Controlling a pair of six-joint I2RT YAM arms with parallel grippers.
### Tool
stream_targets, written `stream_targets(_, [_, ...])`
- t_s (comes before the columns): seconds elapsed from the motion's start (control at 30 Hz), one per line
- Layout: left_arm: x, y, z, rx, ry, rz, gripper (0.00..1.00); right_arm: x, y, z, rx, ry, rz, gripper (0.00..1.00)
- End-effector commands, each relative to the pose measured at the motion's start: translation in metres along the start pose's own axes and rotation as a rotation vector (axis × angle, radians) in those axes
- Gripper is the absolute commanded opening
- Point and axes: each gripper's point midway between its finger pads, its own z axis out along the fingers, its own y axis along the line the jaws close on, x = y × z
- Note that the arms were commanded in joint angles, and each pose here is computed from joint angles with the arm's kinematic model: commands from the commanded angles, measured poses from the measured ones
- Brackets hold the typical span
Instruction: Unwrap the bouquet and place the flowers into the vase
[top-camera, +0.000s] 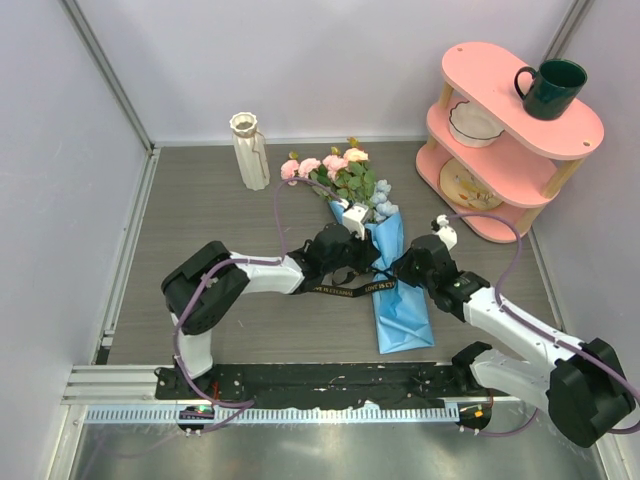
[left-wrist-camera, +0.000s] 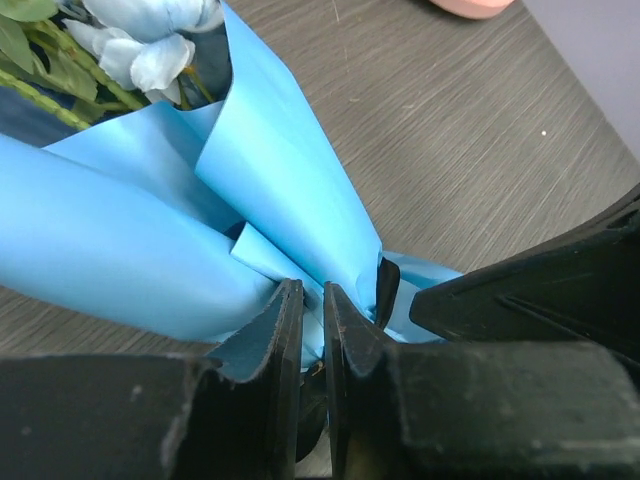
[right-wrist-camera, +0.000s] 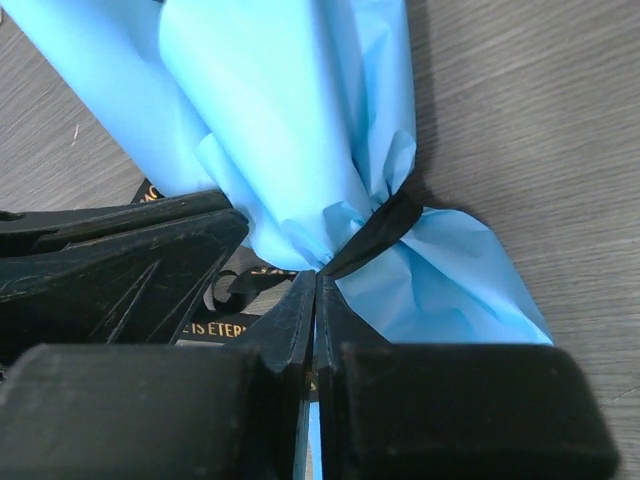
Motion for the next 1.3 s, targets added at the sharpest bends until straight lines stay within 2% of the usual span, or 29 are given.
stream_targets(0.0, [0.001, -0.007, 0.011, -0.013, 0.003, 0.051, 0.17, -0.005, 0.005, 0.004, -0.049, -0.049, 0.100, 0.07])
stream_targets(0.3, [0.014, 0.000, 0.016, -0.048, 0.027, 0.029, 0.11, 0.003, 0.003, 0.013, -0.107, -0.038, 0.197, 0.08])
stream_targets(0.47, [0.022, -0.002, 0.018, -0.044, 0.047, 0.013, 0.08, 0.003, 0.004, 0.011, -0.122, -0.045, 0.234, 0.14])
stream_targets(0.63, [0.028, -0.003, 0.016, -0.048, 0.064, 0.001, 0.05, 0.010, -0.002, 0.010, -0.091, -0.014, 0.247, 0.20])
stream_targets(1.17, [0.029, -0.005, 0.015, -0.054, 0.067, 0.000, 0.03, 0.028, -0.030, 0.019, 0.112, 0.075, 0.210, 0.22])
stream_targets(1.27, [0.030, -0.005, 0.016, -0.055, 0.070, -0.001, 0.03, 0.024, -0.028, 0.023, 0.119, 0.058, 0.216, 0.22])
